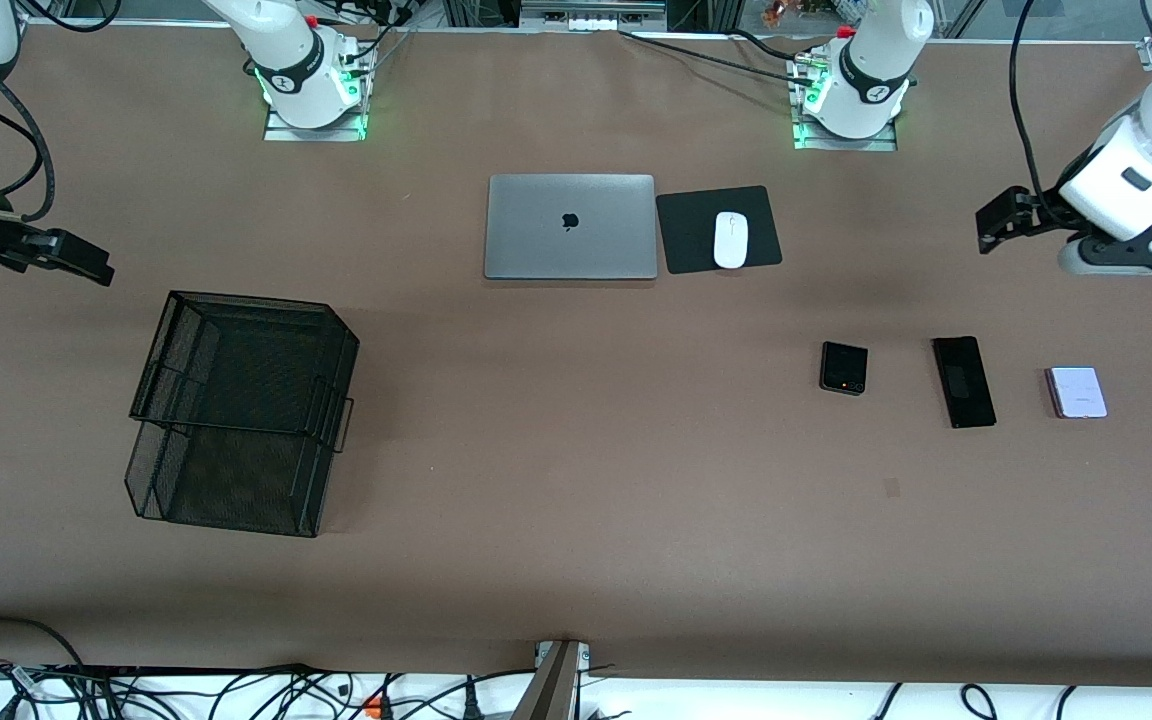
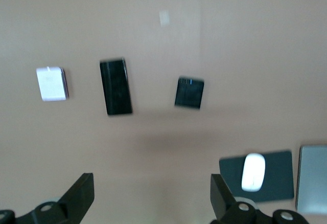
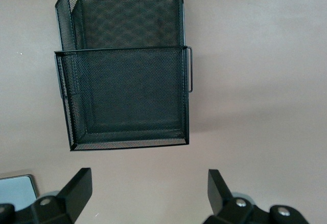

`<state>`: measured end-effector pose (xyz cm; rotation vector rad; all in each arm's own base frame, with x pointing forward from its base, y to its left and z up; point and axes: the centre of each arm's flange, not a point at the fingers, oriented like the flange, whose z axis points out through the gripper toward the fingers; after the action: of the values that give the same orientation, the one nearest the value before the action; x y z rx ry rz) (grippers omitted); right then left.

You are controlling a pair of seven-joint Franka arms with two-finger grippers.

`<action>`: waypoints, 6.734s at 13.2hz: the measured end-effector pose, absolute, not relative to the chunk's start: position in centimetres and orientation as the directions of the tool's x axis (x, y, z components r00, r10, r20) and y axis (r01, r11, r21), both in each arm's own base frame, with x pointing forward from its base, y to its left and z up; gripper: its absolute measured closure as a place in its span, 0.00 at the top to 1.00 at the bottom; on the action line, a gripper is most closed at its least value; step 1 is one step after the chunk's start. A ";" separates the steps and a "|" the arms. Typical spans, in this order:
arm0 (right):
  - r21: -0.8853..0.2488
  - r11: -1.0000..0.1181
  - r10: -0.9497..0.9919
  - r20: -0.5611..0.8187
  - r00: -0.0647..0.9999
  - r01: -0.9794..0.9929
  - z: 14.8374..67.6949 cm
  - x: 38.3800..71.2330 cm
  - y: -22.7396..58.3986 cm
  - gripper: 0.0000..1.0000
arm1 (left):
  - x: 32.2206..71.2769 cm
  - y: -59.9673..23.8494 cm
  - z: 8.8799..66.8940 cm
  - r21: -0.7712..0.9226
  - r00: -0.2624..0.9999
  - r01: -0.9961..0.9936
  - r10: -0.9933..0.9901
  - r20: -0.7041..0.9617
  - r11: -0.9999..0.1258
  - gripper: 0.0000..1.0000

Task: Place phones with both arms
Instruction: 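Reach down and grasp the small black flip phone with the left gripper, then carry the flip phone to mid-table and release it with the left gripper, then grasp the flip phone with the right gripper while the left gripper descends, then place the flip phone in the basket while the left gripper grasps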

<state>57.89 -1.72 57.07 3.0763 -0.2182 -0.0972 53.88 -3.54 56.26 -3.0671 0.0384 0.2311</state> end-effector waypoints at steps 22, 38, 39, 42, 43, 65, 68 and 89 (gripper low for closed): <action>0.054 -0.990 -0.131 -0.053 0.990 -0.128 57.1 58.0 -1.0 1.00 | 55.5 -6.7 16.3 0.054 0.989 -0.117 -0.122 -0.082 -0.992 0.94; 0.049 -0.990 -0.133 -0.047 0.990 -0.131 57.2 58.1 -1.0 1.00 | 59.3 -40.5 23.1 0.183 0.981 -0.106 -0.133 -0.143 -0.977 0.80; 0.049 -0.990 -0.133 -0.046 0.990 -0.131 57.2 58.1 -1.0 1.00 | 58.6 -42.9 22.1 0.208 0.987 -0.101 -0.124 -0.101 -0.973 0.80; 0.047 -0.990 -0.132 -0.038 0.991 -0.130 57.3 58.2 -1.0 1.00 | 55.9 -48.1 19.8 0.259 0.990 -0.128 -0.138 -0.024 -0.958 0.80; 0.047 -0.991 -0.130 -0.038 0.991 -0.128 57.2 58.2 -0.9 1.00 | 55.7 -48.4 19.7 0.258 0.990 -0.126 -0.137 -0.024 -0.958 0.84; -0.004 -0.966 -0.260 0.031 0.965 -0.260 29.9 49.6 54.0 1.00 | 62.0 -8.3 55.9 -0.046 0.997 -0.019 -0.016 -0.078 -0.999 1.00; -0.013 -0.984 -0.178 0.048 0.983 -0.177 24.3 50.6 53.4 1.00 | 62.1 -8.3 55.5 -0.047 0.996 -0.019 -0.015 -0.088 -0.999 1.00; 0.021 -0.989 -0.143 0.060 0.988 -0.145 26.6 54.8 49.0 0.81 | 54.8 -4.6 50.1 -0.067 0.997 -0.058 -0.054 -0.053 -0.996 1.00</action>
<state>54.81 49.00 26.56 3.1070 -0.2250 0.0907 54.84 -4.64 50.15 -3.0705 0.0860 0.0780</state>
